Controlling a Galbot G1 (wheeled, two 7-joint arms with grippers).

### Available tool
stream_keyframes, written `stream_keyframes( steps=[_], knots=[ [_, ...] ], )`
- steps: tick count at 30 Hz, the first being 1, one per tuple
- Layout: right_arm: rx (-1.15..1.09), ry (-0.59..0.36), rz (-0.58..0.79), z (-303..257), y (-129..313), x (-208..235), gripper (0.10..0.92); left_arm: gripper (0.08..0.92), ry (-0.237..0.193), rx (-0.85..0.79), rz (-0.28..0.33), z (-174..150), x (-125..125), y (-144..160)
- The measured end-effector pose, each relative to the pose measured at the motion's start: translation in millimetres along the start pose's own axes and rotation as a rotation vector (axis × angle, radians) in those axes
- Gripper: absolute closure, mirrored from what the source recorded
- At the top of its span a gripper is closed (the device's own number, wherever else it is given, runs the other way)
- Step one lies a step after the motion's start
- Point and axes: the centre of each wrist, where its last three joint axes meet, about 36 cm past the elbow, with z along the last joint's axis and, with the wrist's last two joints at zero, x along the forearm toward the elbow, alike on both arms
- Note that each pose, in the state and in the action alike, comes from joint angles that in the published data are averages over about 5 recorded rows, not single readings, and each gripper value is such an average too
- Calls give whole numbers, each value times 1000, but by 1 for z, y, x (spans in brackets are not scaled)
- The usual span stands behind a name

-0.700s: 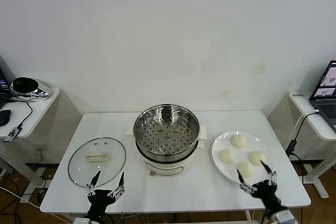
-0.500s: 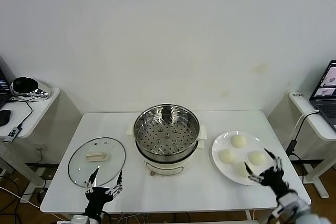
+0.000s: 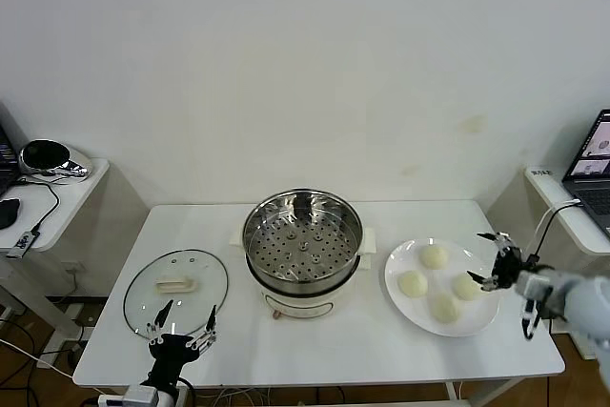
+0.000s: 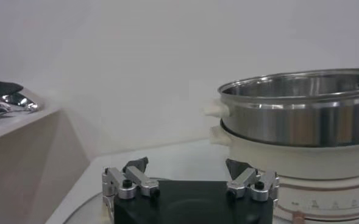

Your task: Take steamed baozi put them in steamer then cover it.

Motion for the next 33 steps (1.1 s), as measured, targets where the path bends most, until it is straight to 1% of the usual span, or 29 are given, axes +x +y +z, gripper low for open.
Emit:
stream_keyframes(
  steps=[9,17,23,33],
  knots=[
    [59,37,-198,-2,-55,-38,200,177,-4,-16,-16,-2,1,7],
    [101,68,-320,-9,-79,-85,200,177,-9,-32,-26,-5,0,14],
    [119,101,-368,-14,-88,-113,200,177,-8,-41,-31,-6,1,18],
    [130,145,-397,-24,-100,-146,200,177,-13,-54,-36,-7,0,24]
  ],
)
